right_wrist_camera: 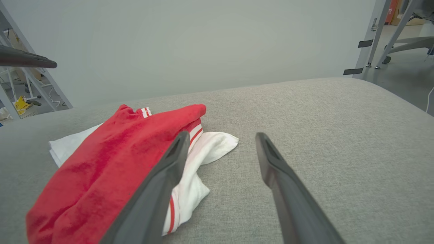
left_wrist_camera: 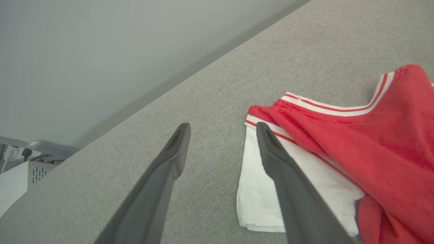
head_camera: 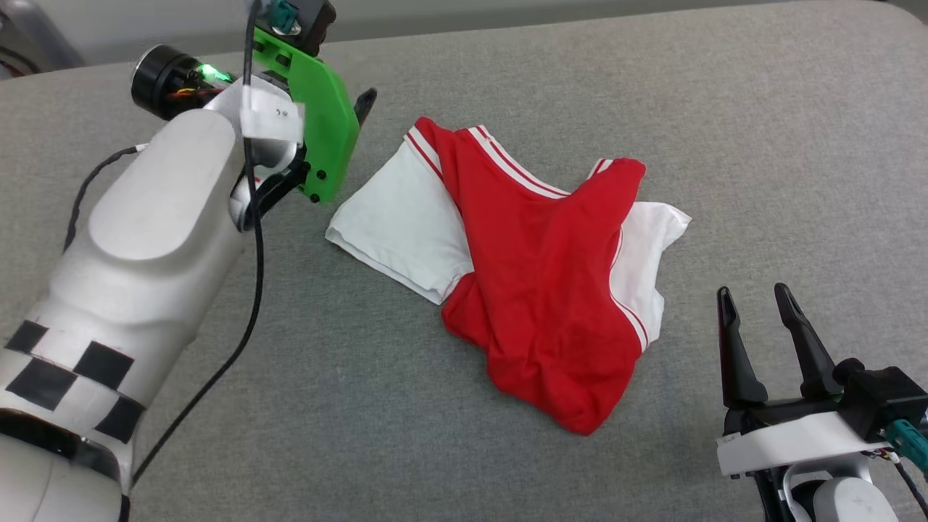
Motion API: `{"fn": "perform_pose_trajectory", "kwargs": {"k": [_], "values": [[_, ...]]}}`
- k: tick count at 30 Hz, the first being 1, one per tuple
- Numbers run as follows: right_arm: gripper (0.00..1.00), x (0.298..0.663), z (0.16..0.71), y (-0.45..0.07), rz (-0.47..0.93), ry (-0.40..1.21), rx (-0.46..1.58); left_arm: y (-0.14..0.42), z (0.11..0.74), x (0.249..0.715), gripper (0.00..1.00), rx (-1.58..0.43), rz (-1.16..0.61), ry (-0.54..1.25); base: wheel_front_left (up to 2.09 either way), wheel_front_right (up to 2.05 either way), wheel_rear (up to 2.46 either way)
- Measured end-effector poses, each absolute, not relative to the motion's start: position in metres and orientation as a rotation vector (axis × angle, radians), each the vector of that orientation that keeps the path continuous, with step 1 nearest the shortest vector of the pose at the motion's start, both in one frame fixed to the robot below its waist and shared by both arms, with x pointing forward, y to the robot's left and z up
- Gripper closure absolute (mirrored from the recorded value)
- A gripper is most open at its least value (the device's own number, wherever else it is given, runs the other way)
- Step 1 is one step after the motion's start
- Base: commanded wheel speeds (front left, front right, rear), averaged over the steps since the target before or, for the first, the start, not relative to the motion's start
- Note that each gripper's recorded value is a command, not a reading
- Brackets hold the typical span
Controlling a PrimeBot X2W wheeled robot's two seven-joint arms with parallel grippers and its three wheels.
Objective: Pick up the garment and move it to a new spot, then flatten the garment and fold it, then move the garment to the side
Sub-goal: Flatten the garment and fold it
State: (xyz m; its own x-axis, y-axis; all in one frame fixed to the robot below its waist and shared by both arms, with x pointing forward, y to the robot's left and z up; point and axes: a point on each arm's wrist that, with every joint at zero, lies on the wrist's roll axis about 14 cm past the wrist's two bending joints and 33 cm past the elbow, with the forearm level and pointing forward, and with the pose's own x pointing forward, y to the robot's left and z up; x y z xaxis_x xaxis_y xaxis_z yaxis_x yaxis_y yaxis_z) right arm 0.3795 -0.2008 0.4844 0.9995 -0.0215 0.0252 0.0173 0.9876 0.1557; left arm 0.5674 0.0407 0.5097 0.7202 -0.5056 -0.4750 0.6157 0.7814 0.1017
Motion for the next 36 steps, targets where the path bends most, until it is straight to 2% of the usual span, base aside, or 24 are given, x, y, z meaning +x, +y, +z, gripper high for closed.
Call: {"fn": "perform_pose_trajectory", "kwargs": {"k": [4, 11, 19, 21, 24, 31, 36], "values": [[0.00, 0.382, 0.480, -0.208, -0.042, -0.014, 0.152, 0.043, 0.468, 0.558, 0.00, 0.297, -0.668, 0.684, 0.00, 0.00, 0.00], [0.00, 0.386, 0.470, -0.218, -0.074, 0.013, 0.144, 0.053, 0.400, 0.528, 0.00, 0.402, -0.731, 0.990, 0.00, 0.00, 0.00], [0.00, 0.390, 0.462, -0.223, -0.088, 0.035, 0.135, 0.060, 0.364, 0.514, 0.00, 0.468, -0.768, 1.112, 0.00, 0.00, 0.00], [0.00, 0.391, 0.461, -0.223, -0.087, 0.037, 0.135, 0.059, 0.363, 0.512, 1.00, 0.483, -0.781, 1.112, 0.00, 0.00, 0.00], [0.00, 0.392, 0.462, -0.222, -0.084, 0.033, 0.136, 0.053, 0.367, 0.510, 1.00, 0.481, -0.807, 1.068, 0.00, 0.00, 0.00], [0.00, 0.392, 0.471, -0.216, -0.063, 0.006, 0.138, 0.036, 0.399, 0.505, 1.00, 0.430, -0.869, 0.844, 0.00, 0.00, 0.00], [0.00, 0.389, 0.475, -0.206, -0.033, -0.005, 0.147, 0.060, 0.433, 0.509, 1.00, 0.377, -0.821, 0.739, 0.00, 0.00, 0.00]]}}
